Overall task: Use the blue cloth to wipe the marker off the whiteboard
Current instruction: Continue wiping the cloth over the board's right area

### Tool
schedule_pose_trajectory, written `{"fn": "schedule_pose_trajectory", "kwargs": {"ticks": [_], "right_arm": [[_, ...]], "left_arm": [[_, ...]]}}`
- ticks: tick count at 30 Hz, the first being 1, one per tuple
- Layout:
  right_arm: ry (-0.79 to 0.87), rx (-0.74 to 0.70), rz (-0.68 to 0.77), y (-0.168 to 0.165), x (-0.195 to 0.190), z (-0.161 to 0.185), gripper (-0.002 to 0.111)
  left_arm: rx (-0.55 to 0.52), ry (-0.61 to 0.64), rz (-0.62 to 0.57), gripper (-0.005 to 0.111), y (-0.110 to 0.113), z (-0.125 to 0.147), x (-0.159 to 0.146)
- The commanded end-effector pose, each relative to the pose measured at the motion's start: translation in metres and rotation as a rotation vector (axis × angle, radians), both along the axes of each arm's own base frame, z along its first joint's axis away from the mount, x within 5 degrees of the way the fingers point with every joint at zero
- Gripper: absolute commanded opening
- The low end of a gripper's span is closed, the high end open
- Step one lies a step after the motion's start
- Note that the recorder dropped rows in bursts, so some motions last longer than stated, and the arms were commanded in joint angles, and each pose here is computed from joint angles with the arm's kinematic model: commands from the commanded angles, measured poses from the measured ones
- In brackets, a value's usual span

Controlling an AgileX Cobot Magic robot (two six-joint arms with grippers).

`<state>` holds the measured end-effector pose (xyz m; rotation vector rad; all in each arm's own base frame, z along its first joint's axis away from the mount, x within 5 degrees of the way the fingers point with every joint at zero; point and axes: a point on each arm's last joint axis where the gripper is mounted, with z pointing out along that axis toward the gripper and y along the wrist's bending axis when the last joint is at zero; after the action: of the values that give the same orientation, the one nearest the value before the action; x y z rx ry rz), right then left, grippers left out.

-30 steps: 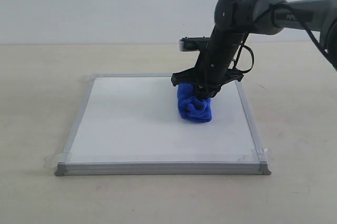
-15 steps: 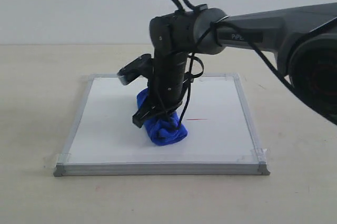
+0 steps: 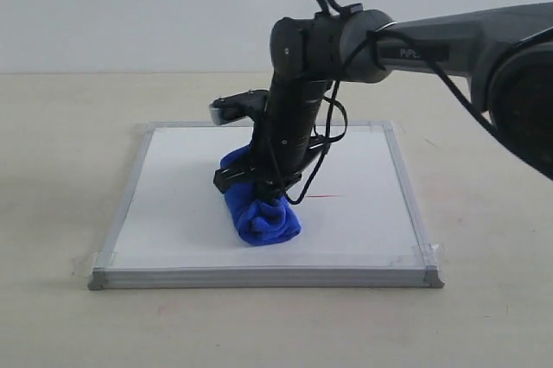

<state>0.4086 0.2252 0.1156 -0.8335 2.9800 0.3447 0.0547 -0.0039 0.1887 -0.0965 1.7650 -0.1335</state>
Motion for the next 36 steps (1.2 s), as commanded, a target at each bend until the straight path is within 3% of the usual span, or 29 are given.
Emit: {"fn": "schedule_pose_trajectory", "kwargs": {"ticks": [1, 10, 14, 18, 29, 32, 36], "right_arm": [[0.322, -0.213, -0.059, -0.066, -0.030, -0.062, 0.000], [0.256, -0.180, -0.398, -0.181, -0.041, -0.045, 0.000], [0.197, -0.129, -0.477, -0.194, -0.036, -0.027, 0.000], [0.121, -0.047, -0.496, -0.171, -0.029, -0.022, 0.000], [-0.106, 0.090, -0.241, -0.047, -0.024, 0.003, 0.000], [-0.151, 0.119, -0.195, -0.026, -0.022, 0.015, 0.000], [-0.192, 0.099, -0.174, -0.023, -0.017, 0.022, 0.000]], "left_arm": [[0.009, 0.002, 0.002, 0.004, 0.000, -0.001, 0.000], [0.009, 0.002, 0.002, 0.004, 0.000, -0.001, 0.000], [0.009, 0.002, 0.002, 0.004, 0.000, -0.001, 0.000], [0.009, 0.002, 0.002, 0.004, 0.000, -0.001, 0.000], [0.009, 0.002, 0.002, 0.004, 0.000, -0.001, 0.000], [0.009, 0.002, 0.002, 0.004, 0.000, -0.001, 0.000], [0.009, 0.002, 0.002, 0.004, 0.000, -0.001, 0.000]]}}
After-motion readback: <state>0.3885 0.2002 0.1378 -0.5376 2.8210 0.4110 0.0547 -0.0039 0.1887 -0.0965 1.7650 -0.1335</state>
